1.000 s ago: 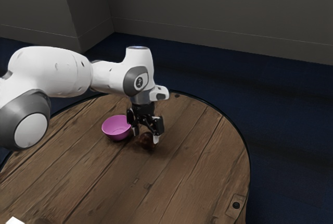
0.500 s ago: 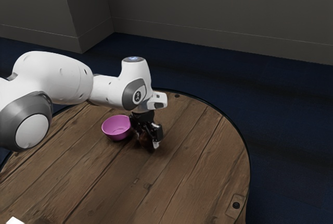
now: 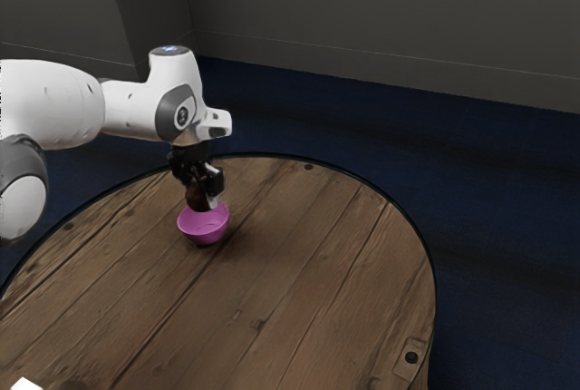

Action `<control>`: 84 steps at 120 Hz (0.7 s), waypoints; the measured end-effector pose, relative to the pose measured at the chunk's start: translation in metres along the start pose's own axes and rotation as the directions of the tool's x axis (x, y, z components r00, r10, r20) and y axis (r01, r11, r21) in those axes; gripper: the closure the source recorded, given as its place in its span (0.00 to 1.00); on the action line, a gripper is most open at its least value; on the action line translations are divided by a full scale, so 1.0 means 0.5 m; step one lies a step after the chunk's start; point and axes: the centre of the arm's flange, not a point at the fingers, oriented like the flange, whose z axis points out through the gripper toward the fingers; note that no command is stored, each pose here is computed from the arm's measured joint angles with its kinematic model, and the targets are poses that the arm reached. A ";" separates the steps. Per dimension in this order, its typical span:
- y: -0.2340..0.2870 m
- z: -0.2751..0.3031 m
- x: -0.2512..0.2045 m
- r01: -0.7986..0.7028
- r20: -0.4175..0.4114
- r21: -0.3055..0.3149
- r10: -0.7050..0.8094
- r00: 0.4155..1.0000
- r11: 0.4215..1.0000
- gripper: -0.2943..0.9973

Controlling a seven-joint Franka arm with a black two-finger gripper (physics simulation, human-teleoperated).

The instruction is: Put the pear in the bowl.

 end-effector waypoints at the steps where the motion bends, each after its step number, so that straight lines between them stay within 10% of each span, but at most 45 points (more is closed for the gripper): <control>1: -0.003 0.003 -0.002 0.001 0.005 0.001 -0.001 1.000 1.000 0.53; 38: -0.016 0.048 0.010 -0.009 0.074 0.026 0.007 0.997 1.000 0.55; 84: 0.002 -0.091 0.040 -0.054 0.001 0.005 0.054 0.999 0.999 0.30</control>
